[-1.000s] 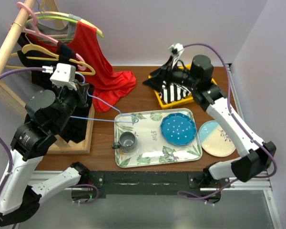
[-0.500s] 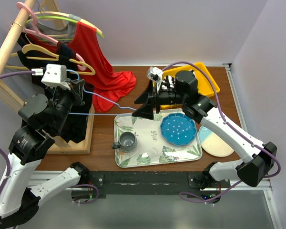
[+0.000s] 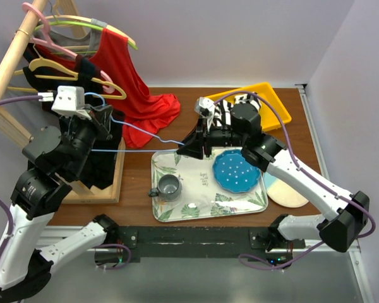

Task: Remove the tank top from the hanger
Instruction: Place the tank top in the bin, then place the hanger at the clothesline.

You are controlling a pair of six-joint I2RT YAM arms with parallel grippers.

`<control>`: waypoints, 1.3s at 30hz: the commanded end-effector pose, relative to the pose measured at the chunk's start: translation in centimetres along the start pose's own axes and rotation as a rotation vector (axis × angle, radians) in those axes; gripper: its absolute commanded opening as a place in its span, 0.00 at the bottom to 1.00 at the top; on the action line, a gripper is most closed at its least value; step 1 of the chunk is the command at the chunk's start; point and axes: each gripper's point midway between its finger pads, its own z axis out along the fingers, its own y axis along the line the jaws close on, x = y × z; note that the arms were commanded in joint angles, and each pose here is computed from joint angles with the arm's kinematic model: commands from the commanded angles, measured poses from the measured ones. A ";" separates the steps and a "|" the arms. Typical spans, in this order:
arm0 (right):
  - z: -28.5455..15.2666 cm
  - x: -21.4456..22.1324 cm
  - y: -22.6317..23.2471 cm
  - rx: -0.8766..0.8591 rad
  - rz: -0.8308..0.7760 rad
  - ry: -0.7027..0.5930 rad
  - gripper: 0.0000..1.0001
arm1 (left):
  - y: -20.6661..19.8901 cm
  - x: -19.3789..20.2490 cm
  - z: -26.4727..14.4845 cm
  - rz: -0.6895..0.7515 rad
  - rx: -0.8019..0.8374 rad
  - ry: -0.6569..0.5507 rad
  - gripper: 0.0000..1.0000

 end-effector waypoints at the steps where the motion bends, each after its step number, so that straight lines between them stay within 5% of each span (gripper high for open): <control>1: 0.7 -3.5 1.8 -0.048 -0.055 -0.125 0.43 | -0.5 -1.8 -0.5 -0.079 0.031 -0.072 0.00; 4: 1.3 -3.7 1.8 -0.046 -0.062 -0.118 0.42 | -0.4 -1.8 -0.8 -0.091 0.030 -0.075 0.00; 7: 1.3 -4.4 2.2 -0.044 -0.092 -0.129 0.16 | -0.3 -1.6 -1.0 -0.092 0.026 -0.068 0.00; 8: 1.3 -4.3 2.3 -0.046 -0.098 -0.133 0.01 | -0.2 -1.6 -1.1 -0.093 0.025 -0.064 0.00; 15: 0.7 -5.4 3.7 -0.102 -0.206 -0.202 0.00 | -0.5 -1.3 -1.9 -0.083 0.060 -0.050 0.02; 21: 0.2 -7.4 3.9 -0.080 -0.273 -0.246 0.00 | -0.3 -2.5 -3.3 -0.084 0.082 -0.074 0.46; 28: 0.6 -8.8 3.4 -0.055 -0.271 -0.272 0.00 | -0.3 -4.5 -5.0 -0.098 0.108 -0.099 0.74; 30: 1.1 -9.1 2.7 -0.033 -0.265 -0.259 0.00 | -0.3 -4.7 -5.5 -0.106 0.119 -0.104 0.94; 39: 3.3 -12.0 1.1 0.018 -0.276 -0.228 0.00 | -1.9 -2.3 -7.9 -0.121 0.280 -0.105 0.99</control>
